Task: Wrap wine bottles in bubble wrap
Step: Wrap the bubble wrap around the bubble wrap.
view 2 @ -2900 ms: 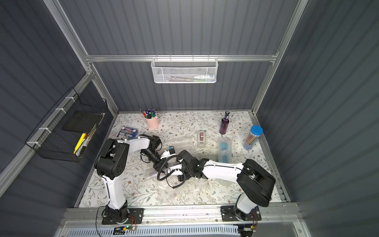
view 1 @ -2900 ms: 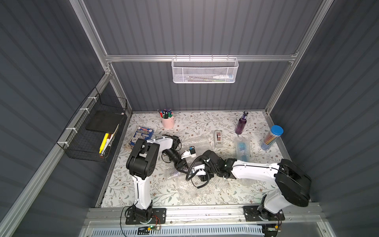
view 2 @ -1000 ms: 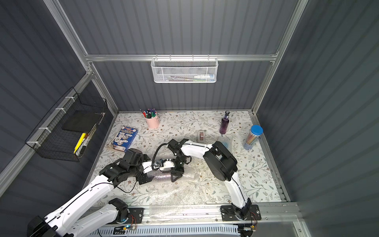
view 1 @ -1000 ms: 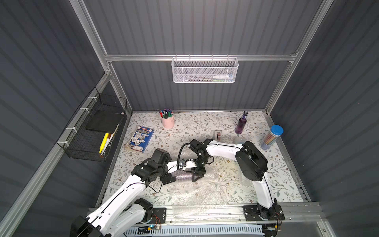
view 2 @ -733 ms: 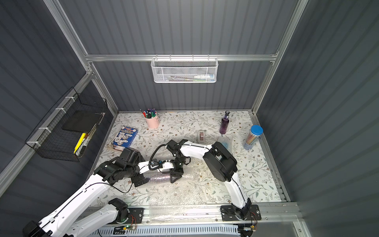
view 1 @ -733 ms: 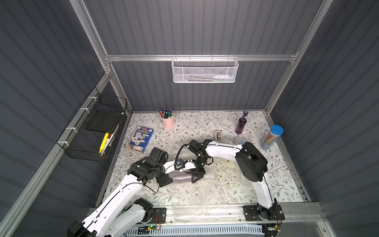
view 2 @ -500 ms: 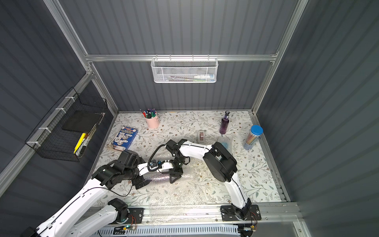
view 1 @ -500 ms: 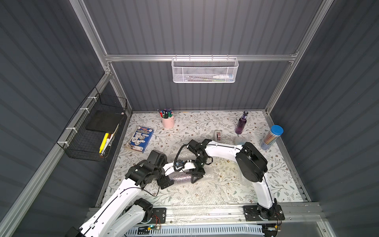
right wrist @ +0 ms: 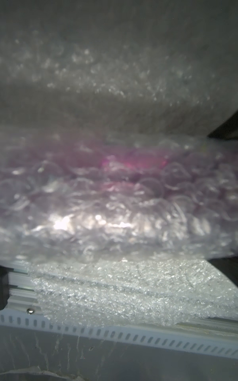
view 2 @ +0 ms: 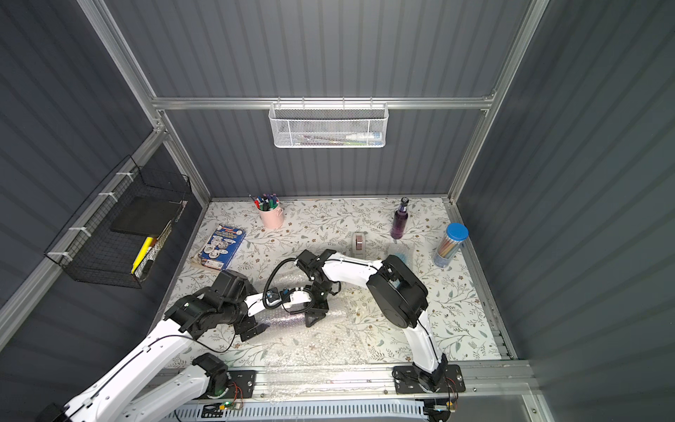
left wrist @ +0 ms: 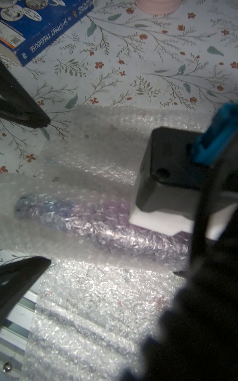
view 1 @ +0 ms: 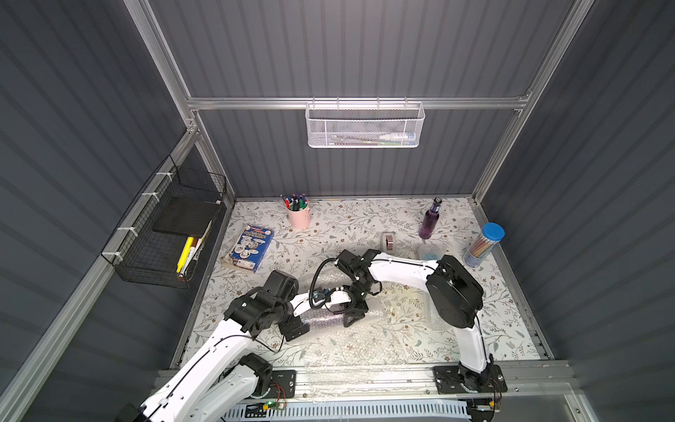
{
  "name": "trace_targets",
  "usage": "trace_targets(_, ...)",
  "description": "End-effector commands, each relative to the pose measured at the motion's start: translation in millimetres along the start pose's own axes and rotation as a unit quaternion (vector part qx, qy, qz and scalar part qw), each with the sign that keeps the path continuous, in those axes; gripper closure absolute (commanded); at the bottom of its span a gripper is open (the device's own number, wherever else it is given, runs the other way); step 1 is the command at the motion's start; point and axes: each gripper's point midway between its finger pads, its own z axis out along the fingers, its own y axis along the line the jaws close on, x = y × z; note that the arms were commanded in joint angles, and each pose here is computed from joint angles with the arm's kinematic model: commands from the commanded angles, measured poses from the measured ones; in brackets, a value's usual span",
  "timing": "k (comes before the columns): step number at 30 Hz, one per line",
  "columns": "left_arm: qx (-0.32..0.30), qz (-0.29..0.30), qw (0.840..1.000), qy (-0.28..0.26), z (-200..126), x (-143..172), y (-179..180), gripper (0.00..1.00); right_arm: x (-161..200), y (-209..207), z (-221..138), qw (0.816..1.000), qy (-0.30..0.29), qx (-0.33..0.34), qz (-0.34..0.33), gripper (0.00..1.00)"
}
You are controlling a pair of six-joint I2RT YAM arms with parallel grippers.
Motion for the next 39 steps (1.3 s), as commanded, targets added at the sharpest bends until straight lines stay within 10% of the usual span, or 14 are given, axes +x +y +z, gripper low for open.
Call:
trace_targets(1,0.021,0.017,1.000,0.001,3,-3,-5,0.01,1,-12,-25,0.999,-0.025,0.034,0.021,0.55)
trace_targets(14,0.018,-0.041,0.998,0.043,34,0,26,0.00,-6,-9,-28,0.996,-0.026,0.077,-0.022,0.55)
trace_targets(26,-0.019,-0.110,0.984,0.142,-20,50,26,0.01,22,-10,-11,0.998,-0.034,0.000,0.061,0.55)
trace_targets(34,0.095,0.009,0.994,-0.054,-40,-5,-27,0.01,18,-1,-5,0.997,-0.031,-0.039,0.057,0.55)
trace_targets(39,0.129,0.022,0.990,-0.047,-39,-6,-35,0.09,8,7,-11,0.998,-0.041,-0.038,0.040,0.55)
